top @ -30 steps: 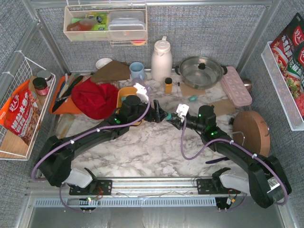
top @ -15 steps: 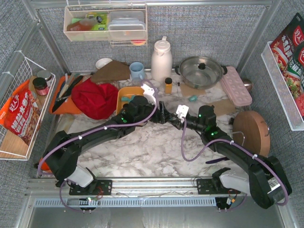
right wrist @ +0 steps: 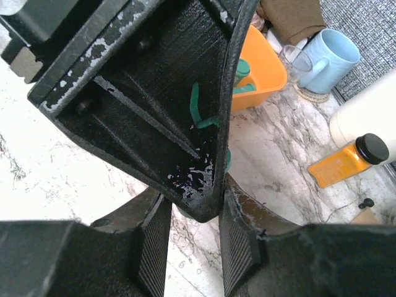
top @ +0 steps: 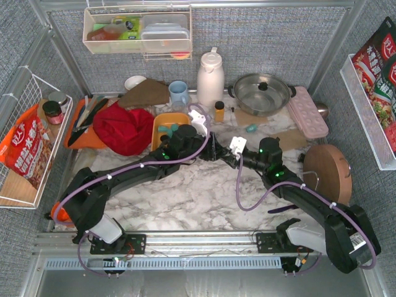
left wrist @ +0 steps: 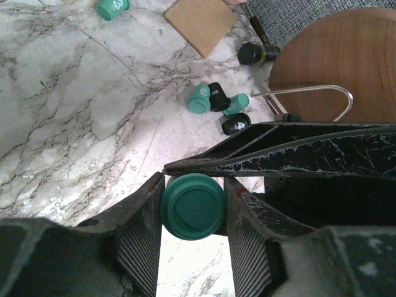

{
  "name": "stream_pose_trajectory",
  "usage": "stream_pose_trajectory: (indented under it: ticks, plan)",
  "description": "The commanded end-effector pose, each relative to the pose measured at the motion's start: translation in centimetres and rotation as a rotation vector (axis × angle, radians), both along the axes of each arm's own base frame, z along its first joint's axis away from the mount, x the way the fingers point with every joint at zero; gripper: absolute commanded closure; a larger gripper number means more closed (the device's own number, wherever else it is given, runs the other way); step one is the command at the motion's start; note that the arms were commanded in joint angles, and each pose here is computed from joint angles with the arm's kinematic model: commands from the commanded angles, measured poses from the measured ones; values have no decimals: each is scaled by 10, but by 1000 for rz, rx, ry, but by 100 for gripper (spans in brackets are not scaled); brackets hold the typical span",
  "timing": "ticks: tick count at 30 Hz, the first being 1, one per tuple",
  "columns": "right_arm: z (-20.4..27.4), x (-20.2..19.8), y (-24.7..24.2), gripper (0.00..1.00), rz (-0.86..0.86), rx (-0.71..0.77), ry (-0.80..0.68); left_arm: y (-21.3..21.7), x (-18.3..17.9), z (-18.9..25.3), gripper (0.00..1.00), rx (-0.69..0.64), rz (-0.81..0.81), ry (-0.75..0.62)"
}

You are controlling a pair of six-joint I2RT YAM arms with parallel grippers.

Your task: Mix the coffee capsules in the storage basket

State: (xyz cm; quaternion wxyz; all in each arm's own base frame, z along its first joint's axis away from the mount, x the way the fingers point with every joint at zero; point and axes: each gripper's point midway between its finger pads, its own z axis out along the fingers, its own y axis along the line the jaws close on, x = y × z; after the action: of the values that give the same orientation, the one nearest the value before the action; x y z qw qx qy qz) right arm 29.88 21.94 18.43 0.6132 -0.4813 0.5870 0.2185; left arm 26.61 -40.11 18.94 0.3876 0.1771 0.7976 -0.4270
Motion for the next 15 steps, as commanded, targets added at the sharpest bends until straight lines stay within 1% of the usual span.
stream_pose_trajectory:
  ticks: [1,7,9,12,15]
  plan:
    - [12,0,3,85,17,15,-45,-4,2,5,56,-20,6,-5]
    - [13,2,2,81,5,15,-45,-3,3,9,67,-26,13,-1]
    - [13,3,1,77,-3,15,-45,-3,3,11,69,-29,17,-1]
    - [14,6,0,68,-19,19,-40,-2,3,13,71,-29,21,-2]
    - [13,7,-1,57,-32,23,-31,-2,3,14,72,-30,26,-1]
